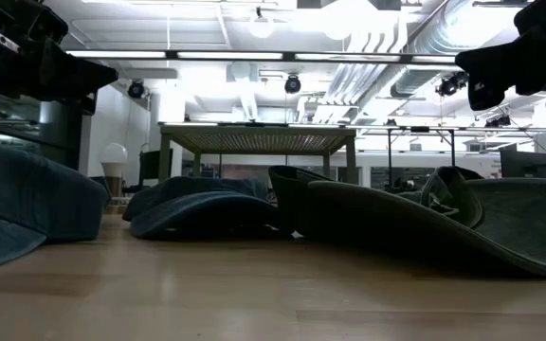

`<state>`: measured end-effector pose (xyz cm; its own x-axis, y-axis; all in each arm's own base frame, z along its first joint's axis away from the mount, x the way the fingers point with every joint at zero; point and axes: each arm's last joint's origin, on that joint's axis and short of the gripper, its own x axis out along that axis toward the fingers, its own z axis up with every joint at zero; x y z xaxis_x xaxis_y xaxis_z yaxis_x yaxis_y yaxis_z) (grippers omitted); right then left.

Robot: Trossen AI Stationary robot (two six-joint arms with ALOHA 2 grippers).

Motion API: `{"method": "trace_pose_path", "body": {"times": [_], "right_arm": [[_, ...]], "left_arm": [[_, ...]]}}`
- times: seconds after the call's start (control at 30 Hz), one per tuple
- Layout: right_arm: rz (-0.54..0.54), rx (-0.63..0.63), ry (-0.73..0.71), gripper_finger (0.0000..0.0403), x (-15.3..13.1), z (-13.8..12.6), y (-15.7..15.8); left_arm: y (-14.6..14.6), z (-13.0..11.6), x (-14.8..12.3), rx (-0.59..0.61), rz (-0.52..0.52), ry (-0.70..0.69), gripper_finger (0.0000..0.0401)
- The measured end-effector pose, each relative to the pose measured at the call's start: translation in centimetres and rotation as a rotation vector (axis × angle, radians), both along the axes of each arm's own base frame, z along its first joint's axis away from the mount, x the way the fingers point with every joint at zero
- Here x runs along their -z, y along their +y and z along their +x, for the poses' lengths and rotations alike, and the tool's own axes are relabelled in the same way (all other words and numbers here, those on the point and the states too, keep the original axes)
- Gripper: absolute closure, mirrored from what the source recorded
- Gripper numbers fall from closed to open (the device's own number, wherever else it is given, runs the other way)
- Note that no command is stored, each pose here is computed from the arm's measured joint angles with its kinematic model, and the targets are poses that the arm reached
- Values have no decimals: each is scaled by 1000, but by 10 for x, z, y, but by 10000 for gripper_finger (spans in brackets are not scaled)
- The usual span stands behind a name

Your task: Pick & Place hat

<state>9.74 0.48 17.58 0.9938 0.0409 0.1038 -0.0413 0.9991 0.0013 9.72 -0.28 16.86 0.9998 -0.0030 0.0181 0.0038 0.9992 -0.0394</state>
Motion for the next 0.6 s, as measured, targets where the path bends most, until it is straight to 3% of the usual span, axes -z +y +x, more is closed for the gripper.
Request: {"method": "trace_pose_path", "body": {"times": [0.6], "right_arm": [[0, 0, 0, 397, 0, 0, 0]], "left_arm": [[0, 0, 0, 0, 0, 0, 396]]}}
